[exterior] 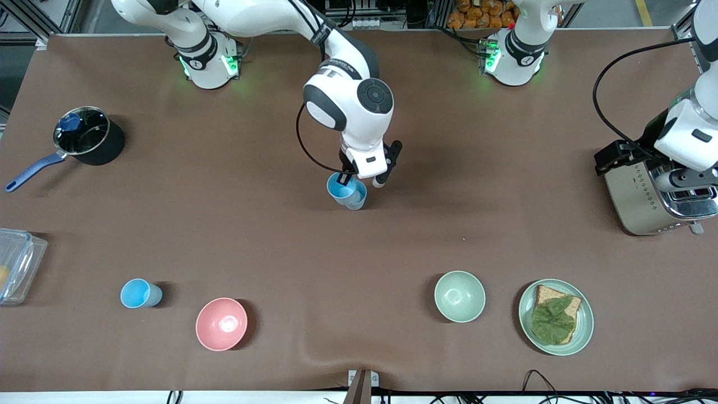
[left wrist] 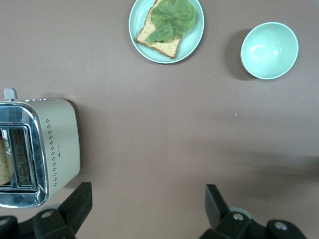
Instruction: Stack blue cups with both arms
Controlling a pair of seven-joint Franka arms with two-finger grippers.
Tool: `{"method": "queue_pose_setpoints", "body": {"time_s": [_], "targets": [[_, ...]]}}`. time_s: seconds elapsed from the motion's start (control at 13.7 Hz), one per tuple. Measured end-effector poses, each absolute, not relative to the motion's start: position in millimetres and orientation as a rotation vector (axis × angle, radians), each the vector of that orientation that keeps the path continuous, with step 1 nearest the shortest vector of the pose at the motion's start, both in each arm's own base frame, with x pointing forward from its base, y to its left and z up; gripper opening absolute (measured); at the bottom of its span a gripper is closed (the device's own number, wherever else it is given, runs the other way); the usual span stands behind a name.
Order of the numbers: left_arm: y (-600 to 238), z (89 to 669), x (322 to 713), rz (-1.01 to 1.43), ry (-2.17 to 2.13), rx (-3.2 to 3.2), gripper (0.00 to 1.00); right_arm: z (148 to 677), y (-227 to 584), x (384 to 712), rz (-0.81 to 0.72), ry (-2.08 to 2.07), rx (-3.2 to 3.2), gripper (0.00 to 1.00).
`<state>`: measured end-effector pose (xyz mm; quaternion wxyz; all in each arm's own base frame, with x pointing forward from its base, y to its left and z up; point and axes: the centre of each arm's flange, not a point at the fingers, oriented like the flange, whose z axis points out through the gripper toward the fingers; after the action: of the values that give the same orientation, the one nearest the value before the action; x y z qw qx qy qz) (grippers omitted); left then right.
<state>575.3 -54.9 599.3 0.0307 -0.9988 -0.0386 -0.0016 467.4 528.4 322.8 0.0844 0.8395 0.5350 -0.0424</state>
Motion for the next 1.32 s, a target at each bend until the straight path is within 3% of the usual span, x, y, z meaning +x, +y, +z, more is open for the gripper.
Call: {"method": "queue_pose_setpoints", "body": {"time_s": [0.8, 1.1, 1.32], "targets": [[-21.8, 597.2, 567.4, 0.021, -0.083, -3.109, 1.0, 310.6, 543.0, 454.0, -0.106, 1.565, 2.509, 0.05], [-31.2, 606.6, 558.1, -0.001, -0.057, -3.107, 1.0, 310.4, 543.4, 455.3, -0.096, 1.5, 2.544, 0.42], [-36.7, 607.8, 557.4, -0.006, -0.028, -3.107, 1.0, 337.3, 518.8, 477.3, -0.136, 1.355, 2.602, 0.74]]}}
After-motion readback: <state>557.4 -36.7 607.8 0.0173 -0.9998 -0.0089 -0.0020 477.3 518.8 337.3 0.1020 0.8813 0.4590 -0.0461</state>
